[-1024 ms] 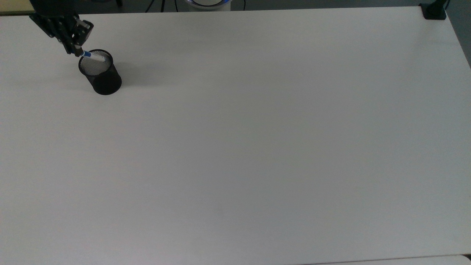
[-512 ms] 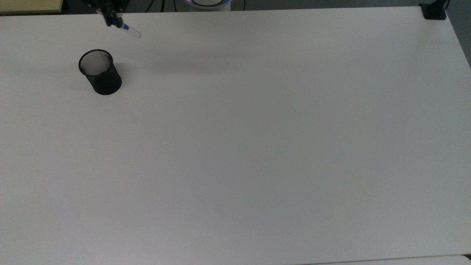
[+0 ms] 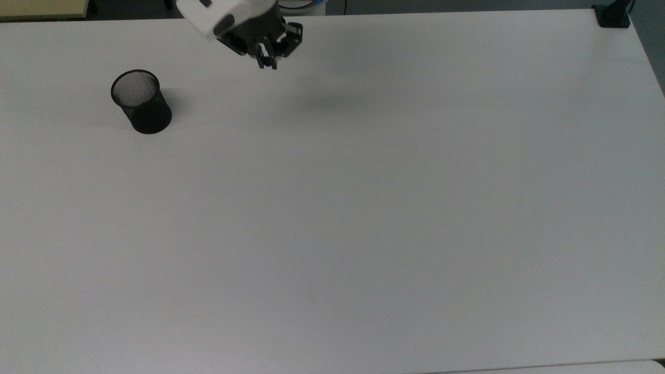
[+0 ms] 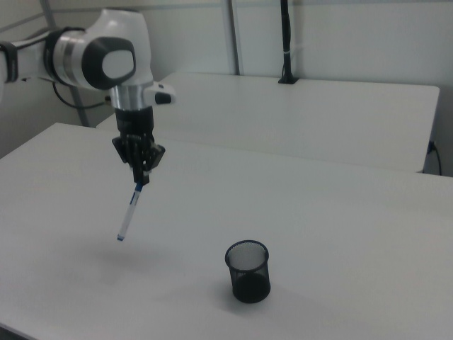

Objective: Remove the marker

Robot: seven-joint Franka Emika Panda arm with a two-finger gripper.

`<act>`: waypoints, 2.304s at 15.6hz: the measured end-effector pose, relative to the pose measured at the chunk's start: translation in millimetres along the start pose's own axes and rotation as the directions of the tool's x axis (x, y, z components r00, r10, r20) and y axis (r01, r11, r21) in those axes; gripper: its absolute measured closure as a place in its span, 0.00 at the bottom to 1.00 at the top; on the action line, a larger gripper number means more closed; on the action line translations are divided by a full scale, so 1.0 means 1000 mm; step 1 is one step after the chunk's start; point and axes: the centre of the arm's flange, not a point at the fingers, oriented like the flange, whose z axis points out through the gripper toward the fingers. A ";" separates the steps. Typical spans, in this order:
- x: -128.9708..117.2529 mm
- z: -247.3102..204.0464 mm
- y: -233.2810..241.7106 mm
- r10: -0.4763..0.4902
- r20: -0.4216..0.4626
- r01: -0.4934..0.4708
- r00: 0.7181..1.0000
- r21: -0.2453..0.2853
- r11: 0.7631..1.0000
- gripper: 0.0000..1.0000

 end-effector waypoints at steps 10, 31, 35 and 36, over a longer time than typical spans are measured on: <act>0.064 0.116 -0.060 -0.002 0.033 0.004 0.999 -0.053 0.999 0.81; -0.011 -0.073 0.020 0.161 -0.237 -0.156 0.958 0.037 0.987 0.00; -0.032 -0.093 0.035 0.129 -0.239 -0.125 0.962 0.033 0.992 0.00; -0.032 -0.092 0.035 0.127 -0.236 -0.123 0.963 0.032 0.992 0.00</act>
